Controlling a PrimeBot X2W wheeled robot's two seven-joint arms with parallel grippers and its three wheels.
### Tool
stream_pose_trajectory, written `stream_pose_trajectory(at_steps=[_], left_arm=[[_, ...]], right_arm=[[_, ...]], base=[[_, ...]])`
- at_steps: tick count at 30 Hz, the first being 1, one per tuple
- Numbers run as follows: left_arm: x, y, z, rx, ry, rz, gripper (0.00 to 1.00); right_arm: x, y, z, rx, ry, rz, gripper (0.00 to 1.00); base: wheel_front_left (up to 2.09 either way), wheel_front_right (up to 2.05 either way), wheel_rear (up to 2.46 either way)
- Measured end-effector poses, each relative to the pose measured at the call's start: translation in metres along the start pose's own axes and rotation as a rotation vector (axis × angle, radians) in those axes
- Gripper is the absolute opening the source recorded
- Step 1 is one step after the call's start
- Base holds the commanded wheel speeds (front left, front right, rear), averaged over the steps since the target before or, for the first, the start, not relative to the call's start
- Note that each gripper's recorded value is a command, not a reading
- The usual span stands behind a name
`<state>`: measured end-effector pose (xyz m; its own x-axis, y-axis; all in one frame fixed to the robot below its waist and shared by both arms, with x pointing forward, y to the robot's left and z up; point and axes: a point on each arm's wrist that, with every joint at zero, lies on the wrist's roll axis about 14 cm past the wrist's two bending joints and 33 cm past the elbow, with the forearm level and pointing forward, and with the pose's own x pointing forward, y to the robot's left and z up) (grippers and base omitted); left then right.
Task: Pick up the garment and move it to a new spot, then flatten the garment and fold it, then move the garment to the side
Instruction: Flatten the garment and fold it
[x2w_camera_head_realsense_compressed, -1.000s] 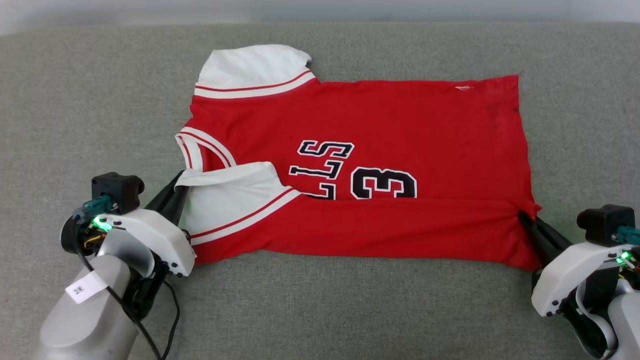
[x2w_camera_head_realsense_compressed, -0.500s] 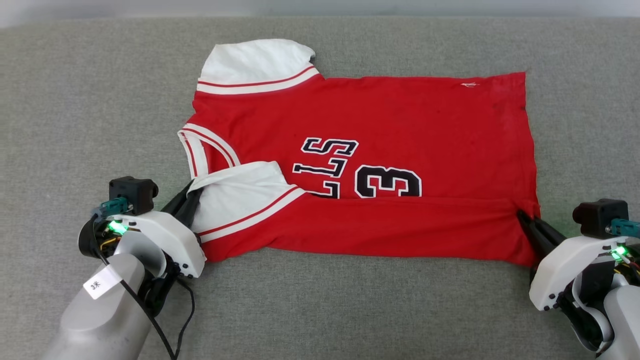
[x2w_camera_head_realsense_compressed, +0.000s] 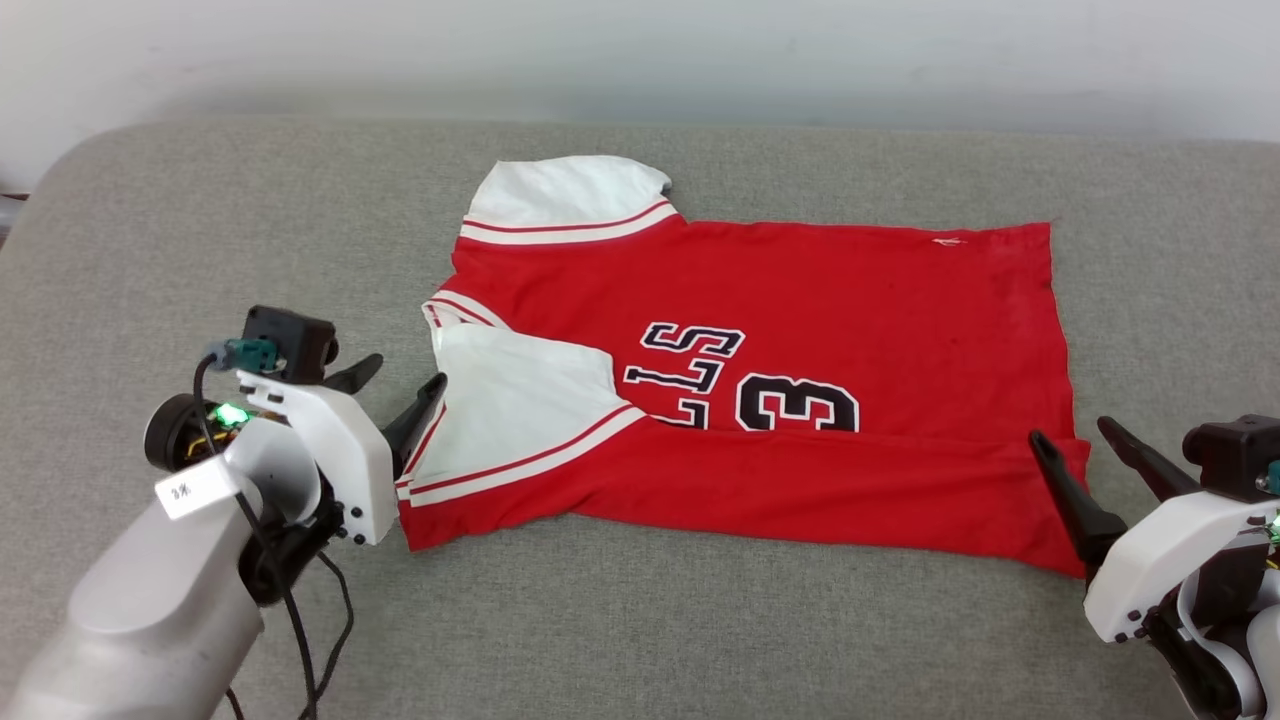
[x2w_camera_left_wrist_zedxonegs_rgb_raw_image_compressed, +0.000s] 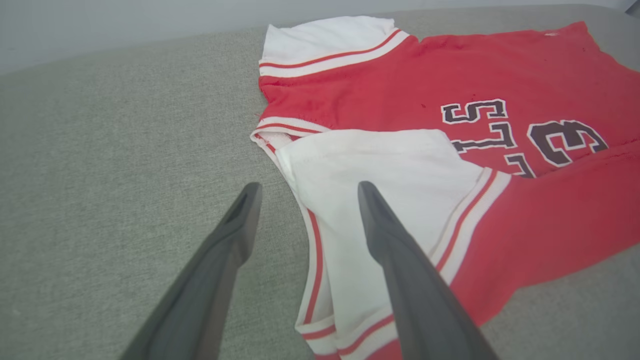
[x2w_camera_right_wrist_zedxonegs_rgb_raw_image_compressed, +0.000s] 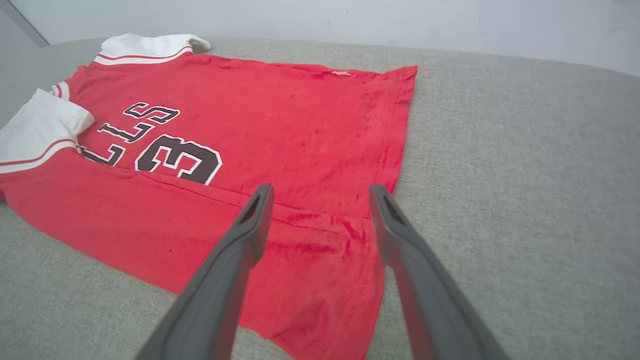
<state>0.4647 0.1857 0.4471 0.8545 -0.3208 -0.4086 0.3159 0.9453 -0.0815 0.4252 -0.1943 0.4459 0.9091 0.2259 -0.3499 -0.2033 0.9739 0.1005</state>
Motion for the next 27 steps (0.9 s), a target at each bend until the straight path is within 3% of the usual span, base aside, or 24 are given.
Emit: stream_pose_trajectory(at_steps=[6, 15, 27], left_arm=[[-0.014, -0.007, 0.002, 0.016, 0.181, -0.059, 1.00], [-0.028, -0.018, -0.032, 0.047, 0.502, -0.126, 1.00], [-0.024, -0.012, -0.086, 0.038, 0.720, -0.122, 1.00]], right_arm=[[-0.003, 0.008, 0.008, -0.008, -0.013, 0.011, 1.00], [-0.008, 0.007, 0.005, 0.002, -0.002, -0.001, 1.00], [-0.006, -0.003, -0.006, 0.018, 0.025, -0.033, 1.00]], base=[[0.00, 0.00, 0.00], [0.00, 0.00, 0.00], [0.00, 0.00, 0.00]])
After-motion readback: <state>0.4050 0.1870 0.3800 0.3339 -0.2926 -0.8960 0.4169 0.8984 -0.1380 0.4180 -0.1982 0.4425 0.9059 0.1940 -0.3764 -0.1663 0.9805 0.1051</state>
